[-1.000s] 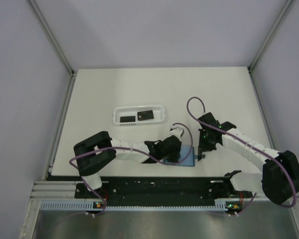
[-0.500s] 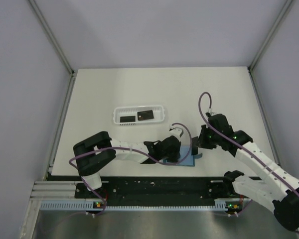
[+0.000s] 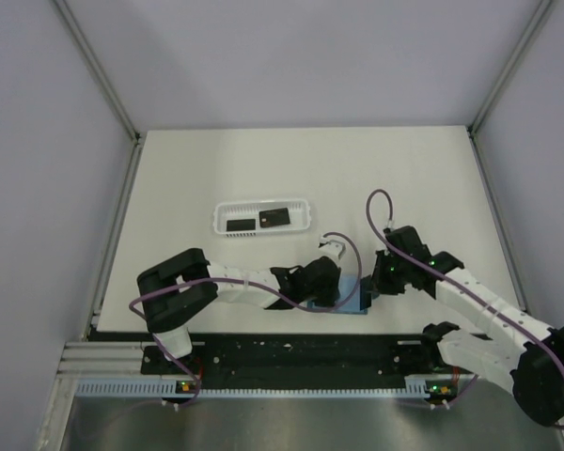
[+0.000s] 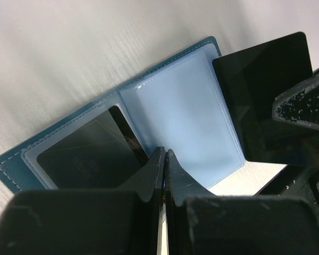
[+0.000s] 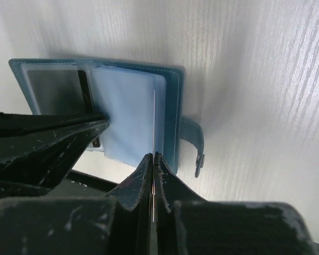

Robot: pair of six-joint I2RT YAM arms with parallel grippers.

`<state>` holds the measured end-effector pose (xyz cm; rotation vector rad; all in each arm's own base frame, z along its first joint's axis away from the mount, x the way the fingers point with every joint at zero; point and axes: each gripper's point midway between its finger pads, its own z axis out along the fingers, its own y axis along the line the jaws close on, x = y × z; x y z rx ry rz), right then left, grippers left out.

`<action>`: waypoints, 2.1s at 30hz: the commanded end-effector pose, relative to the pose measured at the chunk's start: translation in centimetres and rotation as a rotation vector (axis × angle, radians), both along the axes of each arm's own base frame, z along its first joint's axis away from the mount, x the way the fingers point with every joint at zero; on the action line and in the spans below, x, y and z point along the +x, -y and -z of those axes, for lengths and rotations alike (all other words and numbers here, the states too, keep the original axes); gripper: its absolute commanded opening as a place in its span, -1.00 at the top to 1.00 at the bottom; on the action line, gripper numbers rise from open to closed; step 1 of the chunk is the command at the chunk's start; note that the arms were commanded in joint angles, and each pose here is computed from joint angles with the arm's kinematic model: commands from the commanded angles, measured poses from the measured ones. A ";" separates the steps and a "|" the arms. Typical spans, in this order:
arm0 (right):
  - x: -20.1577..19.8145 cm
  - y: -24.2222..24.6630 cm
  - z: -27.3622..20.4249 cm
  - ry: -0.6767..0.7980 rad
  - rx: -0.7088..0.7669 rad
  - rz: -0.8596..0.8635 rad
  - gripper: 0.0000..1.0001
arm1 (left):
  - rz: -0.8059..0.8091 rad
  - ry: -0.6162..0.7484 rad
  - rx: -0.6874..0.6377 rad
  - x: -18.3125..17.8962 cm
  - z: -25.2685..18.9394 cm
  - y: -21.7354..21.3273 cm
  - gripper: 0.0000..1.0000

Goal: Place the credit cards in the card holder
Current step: Insert the credit card into the card holder.

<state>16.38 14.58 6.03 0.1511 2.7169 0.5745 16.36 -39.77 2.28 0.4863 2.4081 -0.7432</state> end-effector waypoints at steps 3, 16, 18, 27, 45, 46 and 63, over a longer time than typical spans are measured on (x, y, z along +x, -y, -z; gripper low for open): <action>1.1 1.3 0.8 -0.013 -0.081 0.075 1.00 | 0.008 -0.039 0.230 -1.2 2.6 -5.0 1.00; 0.9 2.4 2.1 -0.047 -0.151 0.098 1.00 | 0.068 0.032 0.068 0.0 -2.1 -0.3 1.00; 0.9 2.6 2.2 -0.048 -0.158 0.100 1.00 | 0.085 0.056 0.002 0.2 -3.5 0.9 1.00; 0.6 2.8 2.5 -0.057 -0.170 0.105 1.00 | 0.180 0.092 -0.144 -0.4 -6.0 4.6 1.00; 0.7 3.4 2.9 -0.058 -0.200 0.115 1.00 | 0.169 -0.006 0.027 -1.2 1.3 2.9 1.00; 0.6 3.4 2.9 -0.059 -0.205 0.115 1.00 | 0.159 -0.012 0.040 -1.2 1.6 2.4 1.00; 0.6 4.1 3.2 -0.067 -0.242 0.131 1.00 | 0.022 -0.071 0.257 -2.3 5.3 -5.8 1.00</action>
